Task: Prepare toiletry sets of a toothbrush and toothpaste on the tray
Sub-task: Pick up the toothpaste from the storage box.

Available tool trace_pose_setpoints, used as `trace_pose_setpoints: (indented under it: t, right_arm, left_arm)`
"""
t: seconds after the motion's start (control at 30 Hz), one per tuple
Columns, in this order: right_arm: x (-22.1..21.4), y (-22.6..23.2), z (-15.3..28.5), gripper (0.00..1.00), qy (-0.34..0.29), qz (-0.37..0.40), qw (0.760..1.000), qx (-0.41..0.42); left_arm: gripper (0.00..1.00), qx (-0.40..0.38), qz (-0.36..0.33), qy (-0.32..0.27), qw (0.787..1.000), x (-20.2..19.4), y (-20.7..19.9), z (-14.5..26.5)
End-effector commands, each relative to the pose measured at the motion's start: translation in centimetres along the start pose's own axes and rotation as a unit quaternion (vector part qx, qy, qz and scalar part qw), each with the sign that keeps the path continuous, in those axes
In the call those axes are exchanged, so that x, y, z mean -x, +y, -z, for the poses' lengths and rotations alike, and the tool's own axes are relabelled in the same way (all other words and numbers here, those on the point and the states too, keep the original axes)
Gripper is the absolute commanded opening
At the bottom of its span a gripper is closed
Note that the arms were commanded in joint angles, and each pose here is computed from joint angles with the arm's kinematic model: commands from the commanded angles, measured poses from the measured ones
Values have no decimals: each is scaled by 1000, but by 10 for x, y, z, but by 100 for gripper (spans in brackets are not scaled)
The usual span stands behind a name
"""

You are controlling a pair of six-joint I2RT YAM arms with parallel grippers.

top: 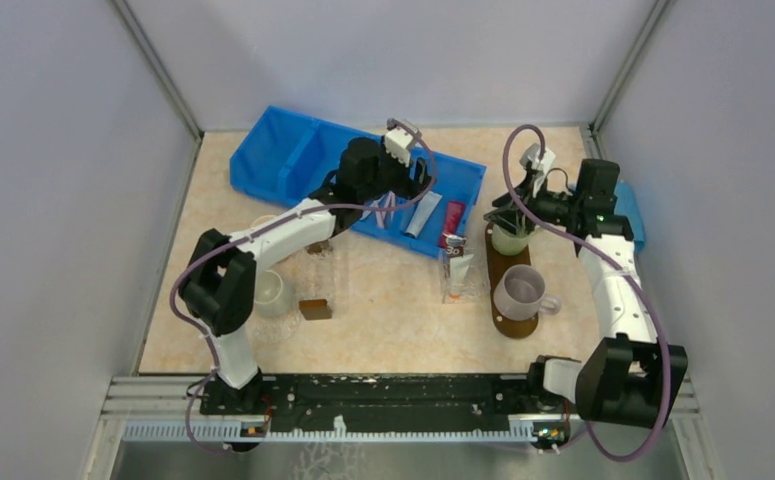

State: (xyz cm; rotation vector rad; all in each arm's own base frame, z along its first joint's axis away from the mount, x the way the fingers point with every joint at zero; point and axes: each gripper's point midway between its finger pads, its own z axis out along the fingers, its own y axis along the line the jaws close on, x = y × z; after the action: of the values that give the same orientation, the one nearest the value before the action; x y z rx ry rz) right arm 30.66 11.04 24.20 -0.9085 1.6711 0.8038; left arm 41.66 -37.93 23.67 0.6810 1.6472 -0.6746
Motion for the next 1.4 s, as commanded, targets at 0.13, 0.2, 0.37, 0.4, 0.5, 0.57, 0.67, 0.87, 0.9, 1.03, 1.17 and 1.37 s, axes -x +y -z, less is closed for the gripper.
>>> trace_pose_setpoints:
  t: [0.13,0.2,0.37,0.4,0.5,0.57,0.67,0.87,0.9,1.03,1.17,1.37]
  right_arm:
    - [11,-31,7,44,-5,0,997,-83]
    - [10,-32,7,44,-4,-1,996,-87]
    - [9,-34,7,44,-3,-1,996,-92]
    - [8,-34,7,44,-3,-2,996,-92]
    - [8,-35,7,44,-2,-1,996,-93]
    - [8,-35,7,44,-2,-2,996,-93]
    - [8,-35,7,44,-2,-2,996,-94]
    - [7,-36,7,44,-1,-2,996,-94]
    - [7,-36,7,44,-1,-2,996,-94]
    - [6,-36,7,44,0,-3,996,-94]
    - [6,-37,7,44,0,-4,995,-95]
    - [6,-37,7,44,1,-3,995,-97]
  left_arm:
    - [59,35,-9,91,995,-38,4,-37]
    - [58,43,-17,112,993,-49,7,-45]
    - [57,63,-38,153,985,-73,8,-62]
    - [58,72,-46,159,984,-76,9,-64]
    - [58,87,-57,180,978,-88,14,-70]
    - [58,90,-63,194,975,-98,17,-74]
    - [58,97,-73,204,971,-107,20,-80]
    - [58,131,-108,218,961,-121,26,-85]
    - [58,132,-109,220,960,-123,26,-86]
    - [58,140,-118,237,954,-135,29,-89]
    - [58,151,-132,264,943,-149,34,-89]
    - [58,143,-144,290,935,-165,35,-88]
